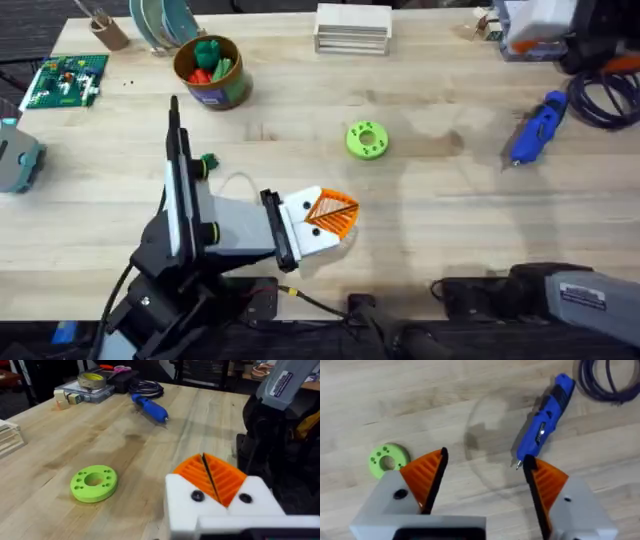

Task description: Pick up the gripper from the table and insert it into the empty holder that is missing its gripper. Then pick up a screw, insert it into the mounting hole, and use the screwdriver to tighten it. Finally, clean up the table by picking up the vegetable and placing it into the bucket.

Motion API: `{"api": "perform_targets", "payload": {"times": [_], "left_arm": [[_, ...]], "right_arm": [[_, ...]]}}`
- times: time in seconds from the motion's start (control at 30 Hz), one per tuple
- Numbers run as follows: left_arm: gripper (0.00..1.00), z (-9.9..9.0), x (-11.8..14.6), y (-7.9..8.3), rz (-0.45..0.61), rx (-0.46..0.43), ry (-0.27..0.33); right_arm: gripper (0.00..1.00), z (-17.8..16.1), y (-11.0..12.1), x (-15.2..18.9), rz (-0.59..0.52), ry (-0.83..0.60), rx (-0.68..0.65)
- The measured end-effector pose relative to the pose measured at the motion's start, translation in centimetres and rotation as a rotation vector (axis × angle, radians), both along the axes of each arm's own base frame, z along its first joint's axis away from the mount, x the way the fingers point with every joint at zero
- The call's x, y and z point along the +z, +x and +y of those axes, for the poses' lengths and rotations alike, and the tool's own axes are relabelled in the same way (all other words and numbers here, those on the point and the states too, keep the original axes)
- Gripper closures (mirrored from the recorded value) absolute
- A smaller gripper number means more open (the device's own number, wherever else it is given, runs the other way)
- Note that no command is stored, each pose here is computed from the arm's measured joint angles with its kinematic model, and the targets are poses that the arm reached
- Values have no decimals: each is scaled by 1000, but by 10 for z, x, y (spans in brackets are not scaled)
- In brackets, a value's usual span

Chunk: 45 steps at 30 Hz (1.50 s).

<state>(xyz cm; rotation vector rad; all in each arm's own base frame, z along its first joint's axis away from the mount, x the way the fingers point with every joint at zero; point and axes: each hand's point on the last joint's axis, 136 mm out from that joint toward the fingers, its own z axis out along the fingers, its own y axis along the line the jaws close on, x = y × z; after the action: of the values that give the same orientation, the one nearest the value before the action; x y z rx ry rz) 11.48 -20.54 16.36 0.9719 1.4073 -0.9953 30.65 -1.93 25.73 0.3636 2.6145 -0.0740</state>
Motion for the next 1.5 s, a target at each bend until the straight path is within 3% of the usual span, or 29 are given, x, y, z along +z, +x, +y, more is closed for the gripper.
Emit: {"api": "perform_targets", "payload": {"times": [0.23,0.47,0.87,1.23,1.5], "left_arm": [[996,0,0,0,0,0,0],[996,0,0,0,0,3,0],[996,1,0,3,-1,20,1],[996,1,0,4,-1,22,1],[996,1,0,4,-1,22,1]], "right_arm": [[11,-47,2,-49,26,51,-213],[10,-103,33,-73,-35,69,-394],[10,-132,57,-138,60,93,-477],[10,-161,53,-164,94,115,-564],[10,-163,51,-187,144,173,-516]]}}
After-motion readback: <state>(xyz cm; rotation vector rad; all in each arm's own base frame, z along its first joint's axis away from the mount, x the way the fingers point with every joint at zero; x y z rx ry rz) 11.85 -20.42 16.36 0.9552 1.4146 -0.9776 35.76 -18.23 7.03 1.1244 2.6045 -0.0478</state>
